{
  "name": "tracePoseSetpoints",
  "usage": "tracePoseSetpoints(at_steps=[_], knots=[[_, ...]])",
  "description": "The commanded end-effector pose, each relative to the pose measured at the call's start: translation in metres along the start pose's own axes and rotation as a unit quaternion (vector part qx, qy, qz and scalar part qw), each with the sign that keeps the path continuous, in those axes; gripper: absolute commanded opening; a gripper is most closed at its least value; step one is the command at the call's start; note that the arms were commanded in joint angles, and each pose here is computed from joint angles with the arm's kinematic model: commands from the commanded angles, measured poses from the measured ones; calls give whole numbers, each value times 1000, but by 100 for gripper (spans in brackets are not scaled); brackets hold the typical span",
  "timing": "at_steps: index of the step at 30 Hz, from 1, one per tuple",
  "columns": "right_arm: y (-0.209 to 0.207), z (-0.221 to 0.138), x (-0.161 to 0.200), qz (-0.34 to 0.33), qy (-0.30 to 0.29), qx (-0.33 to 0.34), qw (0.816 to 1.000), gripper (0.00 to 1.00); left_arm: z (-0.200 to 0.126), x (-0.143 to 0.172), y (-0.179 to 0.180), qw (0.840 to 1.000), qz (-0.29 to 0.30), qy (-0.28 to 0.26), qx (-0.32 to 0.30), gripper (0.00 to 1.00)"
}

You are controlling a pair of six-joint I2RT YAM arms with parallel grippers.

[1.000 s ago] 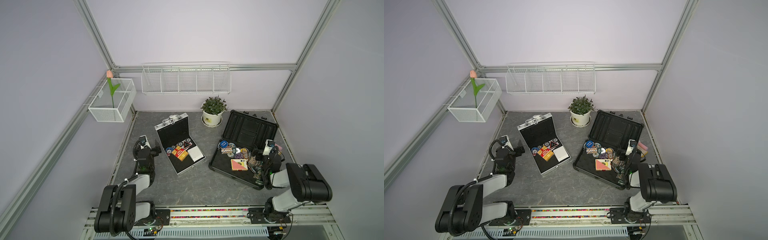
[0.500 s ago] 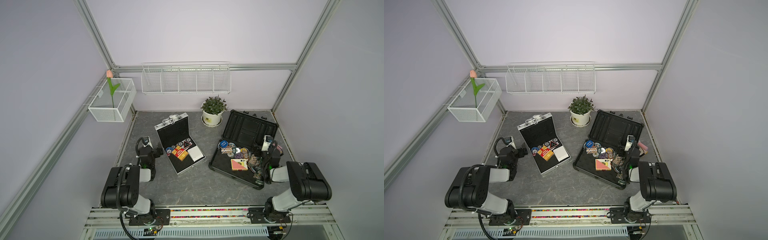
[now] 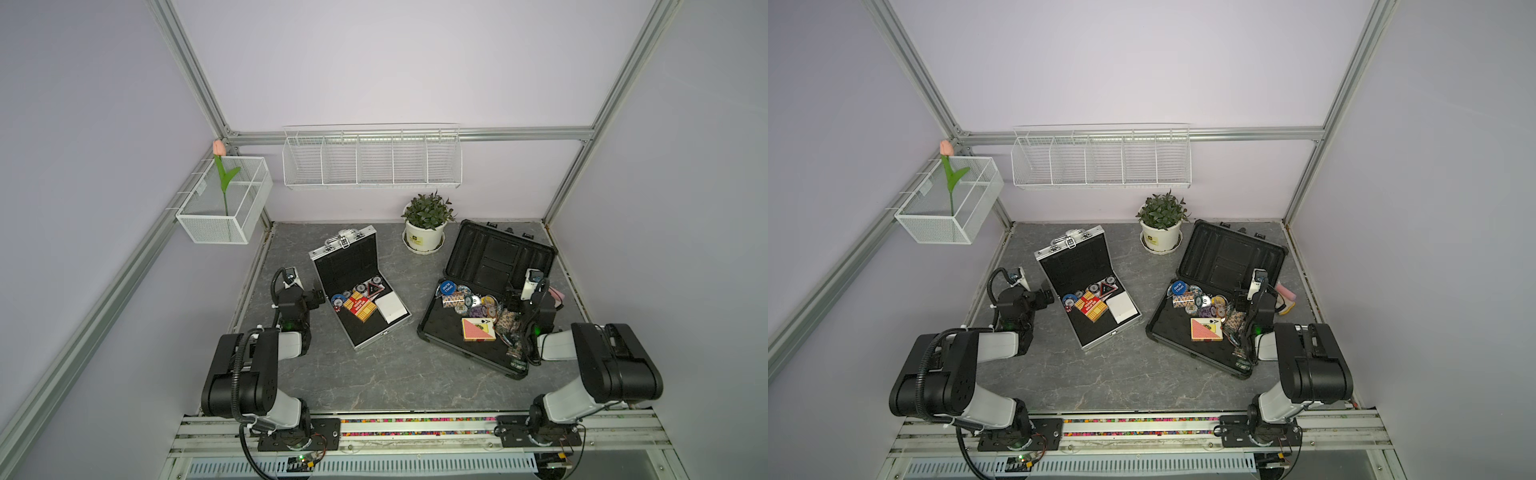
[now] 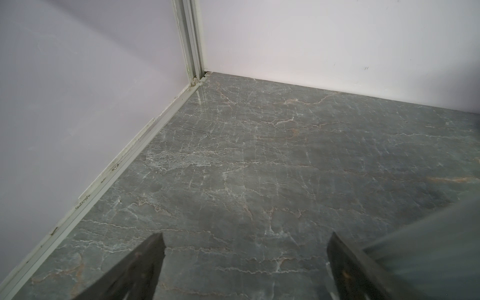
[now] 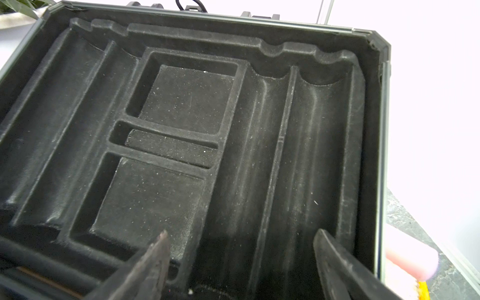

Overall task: Open the poker set cases
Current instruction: Reset both arms

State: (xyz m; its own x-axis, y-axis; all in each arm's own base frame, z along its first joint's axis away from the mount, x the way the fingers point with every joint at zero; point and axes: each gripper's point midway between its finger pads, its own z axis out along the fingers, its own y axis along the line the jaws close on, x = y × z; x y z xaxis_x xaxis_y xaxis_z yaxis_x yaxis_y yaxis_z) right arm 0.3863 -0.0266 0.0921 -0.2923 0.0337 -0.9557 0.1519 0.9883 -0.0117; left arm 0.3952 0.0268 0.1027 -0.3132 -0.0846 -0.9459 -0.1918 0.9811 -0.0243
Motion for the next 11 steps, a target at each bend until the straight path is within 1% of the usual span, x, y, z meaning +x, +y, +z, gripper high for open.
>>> tracePoseSetpoints(at_steps=[1, 3, 11], knots=[[12, 4, -4, -20, 7, -32, 999, 88, 1, -14, 2, 1000, -14, -17, -7, 100], [13, 3, -4, -16, 8, -45, 999, 88, 1, -14, 2, 1000, -15, -17, -7, 99], [12, 2, -5, -18, 4, -40, 999, 88, 1, -14, 2, 1000, -13, -17, -7, 100]])
